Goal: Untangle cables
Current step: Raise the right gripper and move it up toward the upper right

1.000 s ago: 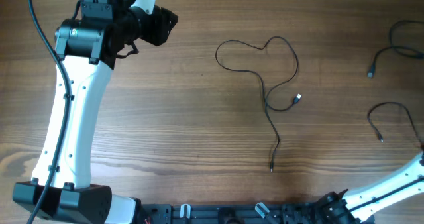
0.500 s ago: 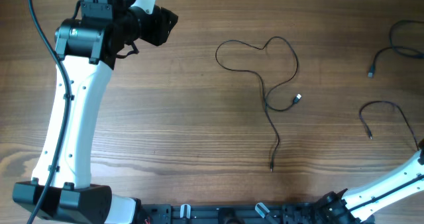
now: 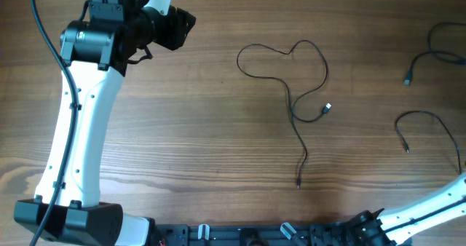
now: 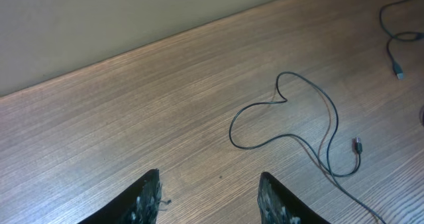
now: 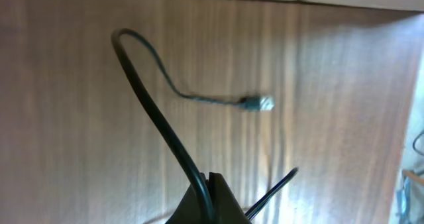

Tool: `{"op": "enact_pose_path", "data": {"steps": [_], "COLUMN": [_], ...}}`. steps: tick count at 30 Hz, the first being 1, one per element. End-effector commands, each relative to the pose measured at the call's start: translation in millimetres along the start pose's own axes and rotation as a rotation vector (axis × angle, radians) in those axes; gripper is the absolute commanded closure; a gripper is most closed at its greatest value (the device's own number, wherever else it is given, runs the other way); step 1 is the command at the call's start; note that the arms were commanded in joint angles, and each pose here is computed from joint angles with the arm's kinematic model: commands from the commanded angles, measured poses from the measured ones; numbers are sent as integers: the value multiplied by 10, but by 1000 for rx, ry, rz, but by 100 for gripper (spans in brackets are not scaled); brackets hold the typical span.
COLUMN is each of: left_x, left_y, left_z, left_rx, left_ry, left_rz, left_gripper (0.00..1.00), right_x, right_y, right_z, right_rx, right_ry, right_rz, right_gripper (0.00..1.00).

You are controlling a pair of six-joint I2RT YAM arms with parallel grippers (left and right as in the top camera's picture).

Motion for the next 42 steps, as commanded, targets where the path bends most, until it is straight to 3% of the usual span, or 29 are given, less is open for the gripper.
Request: {"op": "enact_pose_path", "data": {"steps": [1, 15, 22, 27, 33, 39, 42], "left_x": [-83, -84, -84, -84, -84, -84, -85], "left_y": [-57, -97, -96, -95, -96, -96, -107], "left_z": [-38, -26, -27, -28, -27, -31, -55], "left_rx": [1, 7, 6, 6, 6, 6, 15], "left_ry": [5, 0, 1, 1, 1, 3, 18], "left_rz": [-26, -42, -42, -42, -42, -42, -49], "left_gripper": [51, 51, 51, 51, 51, 51, 51], "right_x": [-21, -13, -14, -42, -369, -742, -945], "right_y": [-137, -178, -148, -110, 34, 405, 827], "right_z": [-254, -355, -335, -191, 266, 703, 1059], "right_rx": [77, 120, 118, 76, -95, -263, -405], "right_ry": [19, 0, -12, -92, -320, -409, -433], "right_rz": [-13, 5, 21, 49, 64, 59, 66], "right_gripper": [95, 95, 56, 53, 50, 43, 41]}}
Point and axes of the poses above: each gripper's point midway between its finger pads, its own x axis out along the fingers, its own z axis along the line the jaws close on, y = z × x, the point moved 1 cm from there along -x, back along the fingers, and after that the axes turned 7 degrees about x, right-handed, at the moved point
